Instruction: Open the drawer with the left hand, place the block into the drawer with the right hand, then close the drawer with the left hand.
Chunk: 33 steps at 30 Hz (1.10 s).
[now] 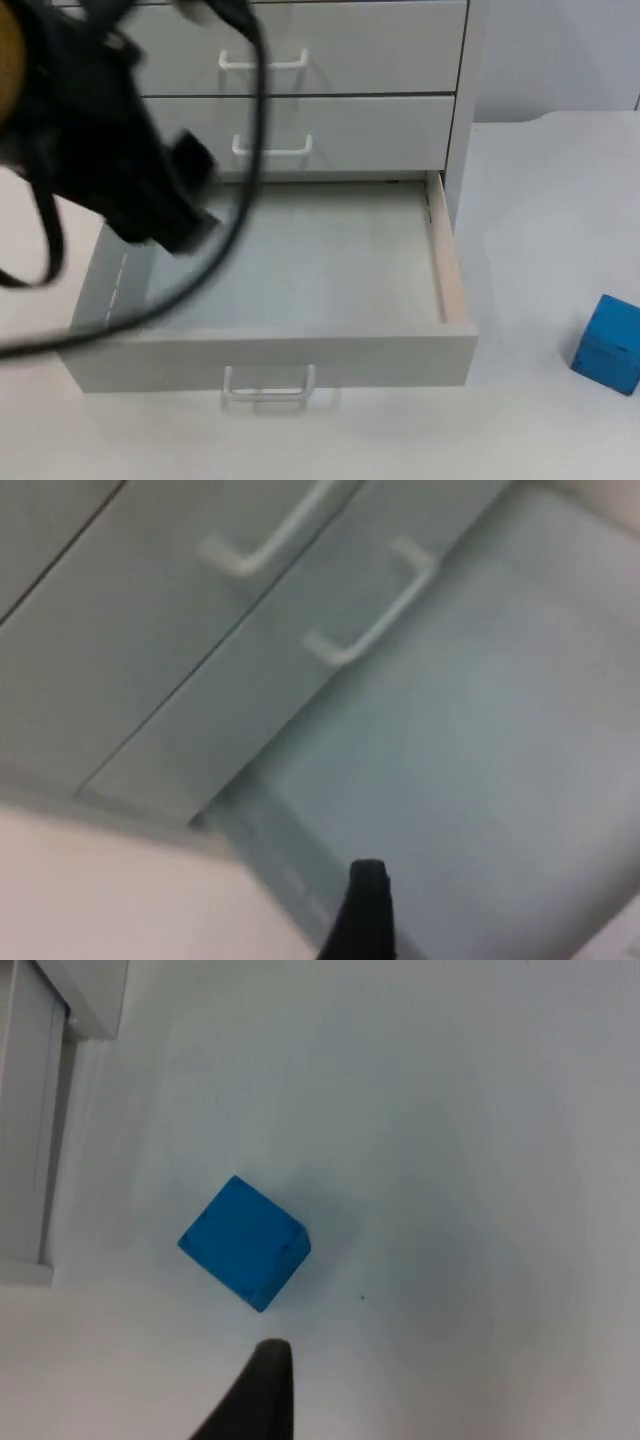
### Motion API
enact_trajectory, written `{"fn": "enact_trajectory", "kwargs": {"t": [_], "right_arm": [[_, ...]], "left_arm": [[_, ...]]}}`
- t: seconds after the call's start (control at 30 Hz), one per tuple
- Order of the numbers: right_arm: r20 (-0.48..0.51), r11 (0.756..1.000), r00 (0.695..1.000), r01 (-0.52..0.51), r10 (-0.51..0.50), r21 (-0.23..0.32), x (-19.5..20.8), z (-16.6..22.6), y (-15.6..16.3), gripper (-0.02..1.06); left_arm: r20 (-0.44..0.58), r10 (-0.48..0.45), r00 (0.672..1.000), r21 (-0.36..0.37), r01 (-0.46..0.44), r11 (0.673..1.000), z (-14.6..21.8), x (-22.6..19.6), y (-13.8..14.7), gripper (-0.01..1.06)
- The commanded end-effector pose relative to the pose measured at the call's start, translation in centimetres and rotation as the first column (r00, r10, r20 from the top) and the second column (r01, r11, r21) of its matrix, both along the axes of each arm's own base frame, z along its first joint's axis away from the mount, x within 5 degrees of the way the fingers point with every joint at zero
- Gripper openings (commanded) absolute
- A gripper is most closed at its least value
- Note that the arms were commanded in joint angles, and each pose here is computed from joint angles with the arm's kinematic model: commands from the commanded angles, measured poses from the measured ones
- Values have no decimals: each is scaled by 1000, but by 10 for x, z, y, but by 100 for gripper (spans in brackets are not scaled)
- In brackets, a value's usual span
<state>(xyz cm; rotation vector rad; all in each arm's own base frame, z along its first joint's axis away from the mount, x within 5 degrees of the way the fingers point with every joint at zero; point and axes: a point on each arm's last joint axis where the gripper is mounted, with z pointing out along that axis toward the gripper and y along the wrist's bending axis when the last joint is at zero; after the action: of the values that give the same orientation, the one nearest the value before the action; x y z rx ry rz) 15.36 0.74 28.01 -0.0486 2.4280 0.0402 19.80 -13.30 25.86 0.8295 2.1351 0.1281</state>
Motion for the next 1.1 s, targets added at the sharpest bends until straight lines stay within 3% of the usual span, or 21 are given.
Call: {"fn": "enact_trajectory", "kwargs": {"t": [0.0, 0.17, 0.2, 0.3, 0.67, 1.07], "right_arm": [[2, 1000, 1000, 1, -1, 0, 0, 2, 0, 105], [2, 1000, 1000, 1, -1, 0, 0, 2, 0, 105], [2, 1000, 1000, 1, -1, 0, 0, 2, 0, 105], [2, 1000, 1000, 1, -1, 0, 0, 2, 0, 105], [-8, 1000, 1000, 1, -1, 1, 0, 1, 0, 105], [-8, 1000, 1000, 1, -1, 1, 0, 1, 0, 105]], "left_arm": [[-34, 83, 996, -46, -85, 995, 3, 2, 15, 71], [-149, 317, 937, -208, -343, 916, 14, 7, 67, 71], [-149, 317, 937, -208, -343, 916, 14, 7, 67, 71], [-245, 383, 891, -280, -443, 852, 16, 2, 86, 71], [-413, 348, 842, -308, -488, 817, 12, -7, 110, 71], [-392, 379, 838, -272, -500, 822, 12, -6, 118, 71]]}}
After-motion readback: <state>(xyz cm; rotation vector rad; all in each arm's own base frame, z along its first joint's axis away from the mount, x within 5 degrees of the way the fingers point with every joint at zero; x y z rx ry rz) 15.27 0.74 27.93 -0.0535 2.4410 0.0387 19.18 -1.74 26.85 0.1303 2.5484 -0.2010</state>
